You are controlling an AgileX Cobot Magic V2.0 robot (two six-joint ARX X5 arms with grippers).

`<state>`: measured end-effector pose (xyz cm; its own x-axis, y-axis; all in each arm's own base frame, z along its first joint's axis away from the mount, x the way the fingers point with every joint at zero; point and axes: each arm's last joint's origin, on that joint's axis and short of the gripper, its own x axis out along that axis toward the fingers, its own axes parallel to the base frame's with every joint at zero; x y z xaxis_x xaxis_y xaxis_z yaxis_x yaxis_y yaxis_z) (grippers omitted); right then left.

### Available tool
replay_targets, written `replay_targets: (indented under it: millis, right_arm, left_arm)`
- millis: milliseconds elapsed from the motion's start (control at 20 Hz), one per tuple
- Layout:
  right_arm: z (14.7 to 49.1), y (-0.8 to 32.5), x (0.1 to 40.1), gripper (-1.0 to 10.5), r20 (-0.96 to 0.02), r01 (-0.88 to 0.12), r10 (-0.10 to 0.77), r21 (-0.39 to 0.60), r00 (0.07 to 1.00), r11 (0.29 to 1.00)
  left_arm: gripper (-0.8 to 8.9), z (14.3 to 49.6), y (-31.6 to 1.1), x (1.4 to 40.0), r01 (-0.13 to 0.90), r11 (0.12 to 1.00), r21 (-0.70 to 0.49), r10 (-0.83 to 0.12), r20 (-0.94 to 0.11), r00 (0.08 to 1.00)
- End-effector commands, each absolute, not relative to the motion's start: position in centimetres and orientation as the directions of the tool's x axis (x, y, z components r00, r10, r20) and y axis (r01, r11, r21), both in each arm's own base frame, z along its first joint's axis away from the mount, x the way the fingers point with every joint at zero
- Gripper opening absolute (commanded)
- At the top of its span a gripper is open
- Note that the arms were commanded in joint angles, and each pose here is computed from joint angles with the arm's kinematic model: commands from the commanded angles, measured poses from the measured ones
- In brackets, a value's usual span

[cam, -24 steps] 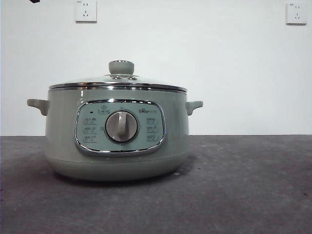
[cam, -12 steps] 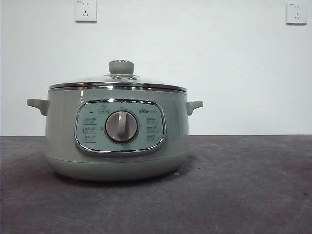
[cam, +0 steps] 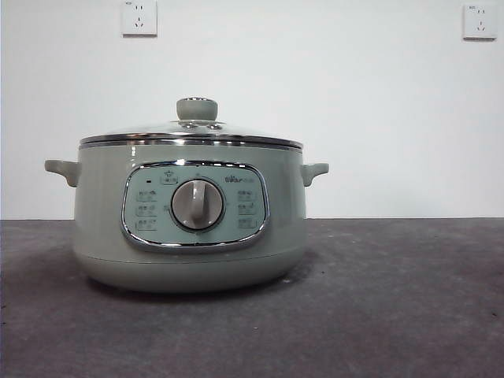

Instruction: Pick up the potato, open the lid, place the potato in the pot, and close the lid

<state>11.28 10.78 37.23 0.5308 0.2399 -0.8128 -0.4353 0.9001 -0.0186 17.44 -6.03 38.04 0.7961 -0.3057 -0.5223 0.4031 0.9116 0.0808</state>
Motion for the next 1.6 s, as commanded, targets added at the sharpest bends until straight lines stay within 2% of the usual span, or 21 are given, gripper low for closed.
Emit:
replay_targets:
  millis: [50,150,250,400,600,700,1000,1400,1600]
  right_arm:
    - [37.0,10.9,11.3,0.0,-0.816,-0.434,0.238,-0.019,0.528,0.901]
    - [37.0,10.9,11.3,0.0,-0.816,-0.434,0.238,-0.019,0.528,0.901]
    - [37.0,10.9,11.3,0.0,-0.816,-0.434,0.237,-0.019,0.527,0.901]
    - [37.0,10.9,11.3,0.0,-0.816,-0.434,0.238,-0.019,0.528,0.901]
    - [37.0,10.9,11.3,0.0,-0.816,-0.434,0.238,-0.019,0.528,0.901]
    - [37.0,10.9,11.3,0.0,-0.816,-0.434,0.237,-0.019,0.527,0.901]
    - [37.0,10.9,11.3,0.0,-0.816,-0.434,0.237,-0.019,0.527,0.901]
    - [37.0,10.9,11.3,0.0,-0.816,-0.434,0.238,-0.019,0.528,0.901]
    - [37.0,10.9,11.3,0.0,-0.816,-0.435,0.238,-0.019,0.527,0.900]
  left_arm:
    - [-0.03,32.6,-4.0,15.8,0.276,0.961,0.000,-0.248,-0.433,0.867]
    - [-0.03,28.3,-2.3,14.1,0.170,0.984,-0.061,-0.180,-0.327,0.928]
    - [-0.03,24.3,-1.2,12.7,0.089,0.990,-0.111,-0.116,-0.272,0.955]
    - [-0.03,19.9,-0.3,11.0,0.019,0.991,-0.131,-0.052,-0.251,0.967]
    - [-0.03,16.5,0.1,10.3,-0.025,0.991,-0.128,-0.007,-0.239,0.971]
    - [-0.03,15.6,0.2,10.2,-0.072,0.990,-0.122,0.045,-0.212,0.976]
    - [-0.03,14.9,0.4,9.7,-0.120,0.987,-0.109,0.099,-0.179,0.979]
    - [-0.03,15.0,0.4,9.6,-0.085,0.996,0.018,0.087,-0.160,0.983]
    - [-0.03,15.0,0.4,9.6,-0.082,0.996,0.015,0.084,-0.159,0.984]
